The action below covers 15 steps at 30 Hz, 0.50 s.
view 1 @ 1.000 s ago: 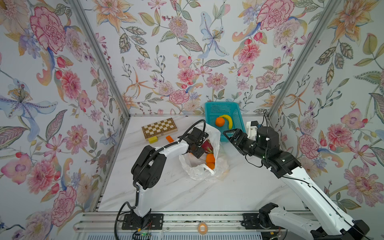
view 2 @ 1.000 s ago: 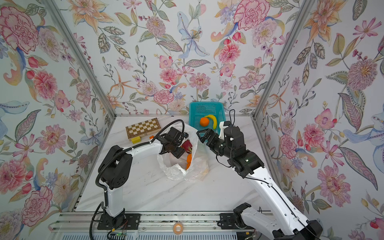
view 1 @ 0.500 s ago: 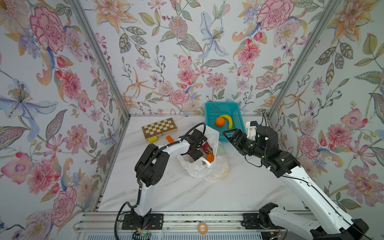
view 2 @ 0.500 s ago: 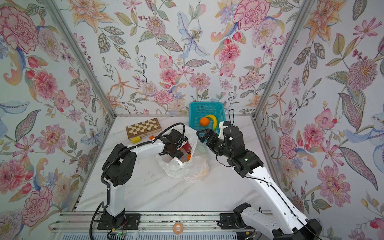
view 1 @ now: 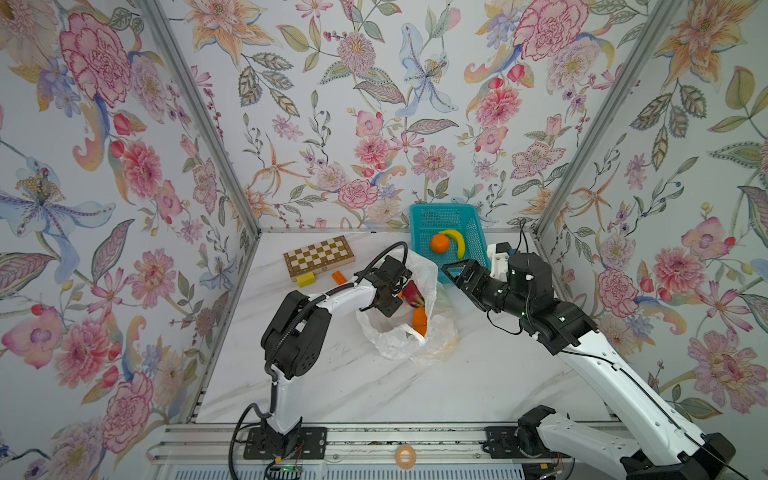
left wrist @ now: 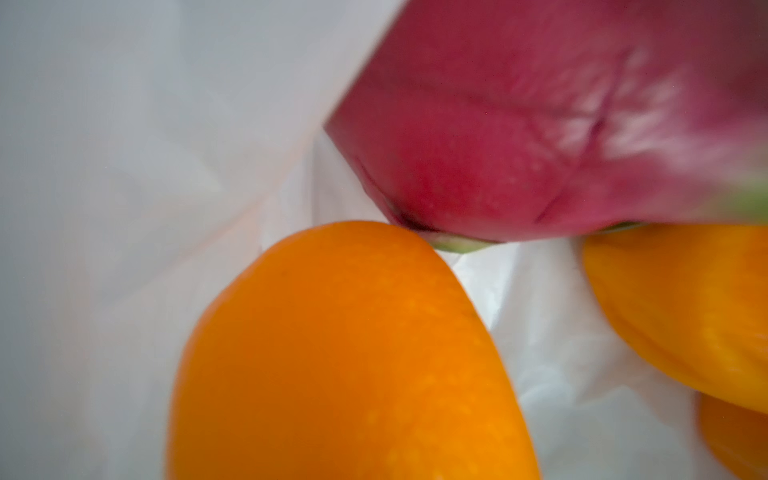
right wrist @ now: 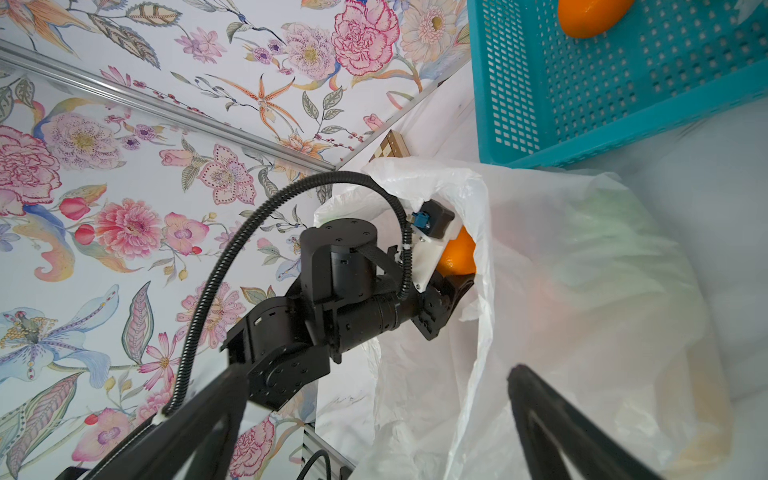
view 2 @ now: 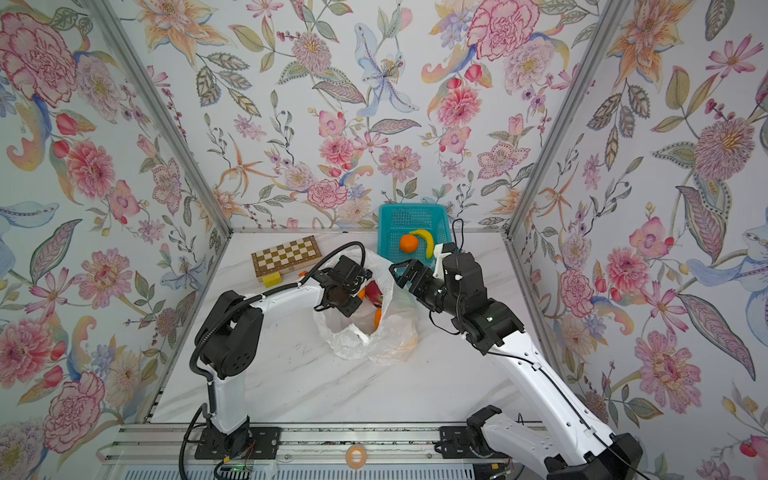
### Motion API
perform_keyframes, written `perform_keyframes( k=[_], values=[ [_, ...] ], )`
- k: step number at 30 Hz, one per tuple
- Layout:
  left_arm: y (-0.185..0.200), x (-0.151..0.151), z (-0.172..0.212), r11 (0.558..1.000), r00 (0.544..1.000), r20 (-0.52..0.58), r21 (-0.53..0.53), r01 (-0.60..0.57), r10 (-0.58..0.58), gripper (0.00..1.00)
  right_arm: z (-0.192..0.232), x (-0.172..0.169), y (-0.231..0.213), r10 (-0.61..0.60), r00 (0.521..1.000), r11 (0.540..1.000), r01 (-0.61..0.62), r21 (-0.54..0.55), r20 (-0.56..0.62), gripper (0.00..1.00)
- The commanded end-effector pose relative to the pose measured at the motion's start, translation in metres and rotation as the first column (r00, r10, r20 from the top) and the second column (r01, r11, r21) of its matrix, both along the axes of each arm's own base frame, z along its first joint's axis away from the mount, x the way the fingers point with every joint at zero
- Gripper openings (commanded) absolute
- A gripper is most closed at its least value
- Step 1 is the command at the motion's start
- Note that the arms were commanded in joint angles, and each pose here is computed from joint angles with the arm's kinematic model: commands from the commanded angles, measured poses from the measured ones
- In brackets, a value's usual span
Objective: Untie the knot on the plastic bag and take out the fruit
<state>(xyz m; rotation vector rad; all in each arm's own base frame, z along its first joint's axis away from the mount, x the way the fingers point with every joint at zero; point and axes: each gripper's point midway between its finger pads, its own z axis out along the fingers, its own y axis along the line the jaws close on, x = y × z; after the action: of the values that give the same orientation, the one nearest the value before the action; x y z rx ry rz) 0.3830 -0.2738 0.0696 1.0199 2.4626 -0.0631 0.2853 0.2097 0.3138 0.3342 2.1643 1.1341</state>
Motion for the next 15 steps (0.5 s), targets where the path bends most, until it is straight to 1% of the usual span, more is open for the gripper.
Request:
perform_keyframes(
  k=[1,5,9,12,15],
  values=[
    [-0.006,-0.004,0.041,0.991,0.999,0.038,-0.129,-0.026,0.031,0.39,-0.005,-0.004,0.01,0.04,0.999,0.997,-0.04,-0.063,0.003,0.99],
    [-0.01,-0.013,0.062,0.977,0.999,0.046,-0.212,-0.008,0.018,0.39,-0.02,-0.009,0.023,0.087,0.996,0.988,-0.091,-0.122,-0.034,0.99],
    [-0.015,-0.02,0.085,0.954,0.997,0.073,-0.297,0.031,-0.009,0.39,-0.029,-0.01,0.028,0.096,0.993,0.986,-0.103,-0.131,-0.064,0.99],
    [-0.02,-0.025,0.102,0.927,0.993,0.113,-0.368,0.08,-0.041,0.39,-0.026,-0.008,0.028,0.093,0.994,0.987,-0.1,-0.127,-0.058,0.99],
    [-0.029,-0.031,0.119,0.887,0.984,0.157,-0.439,0.146,-0.085,0.39,-0.019,-0.007,0.027,0.088,0.995,0.989,-0.093,-0.115,-0.043,0.99]
  ],
)
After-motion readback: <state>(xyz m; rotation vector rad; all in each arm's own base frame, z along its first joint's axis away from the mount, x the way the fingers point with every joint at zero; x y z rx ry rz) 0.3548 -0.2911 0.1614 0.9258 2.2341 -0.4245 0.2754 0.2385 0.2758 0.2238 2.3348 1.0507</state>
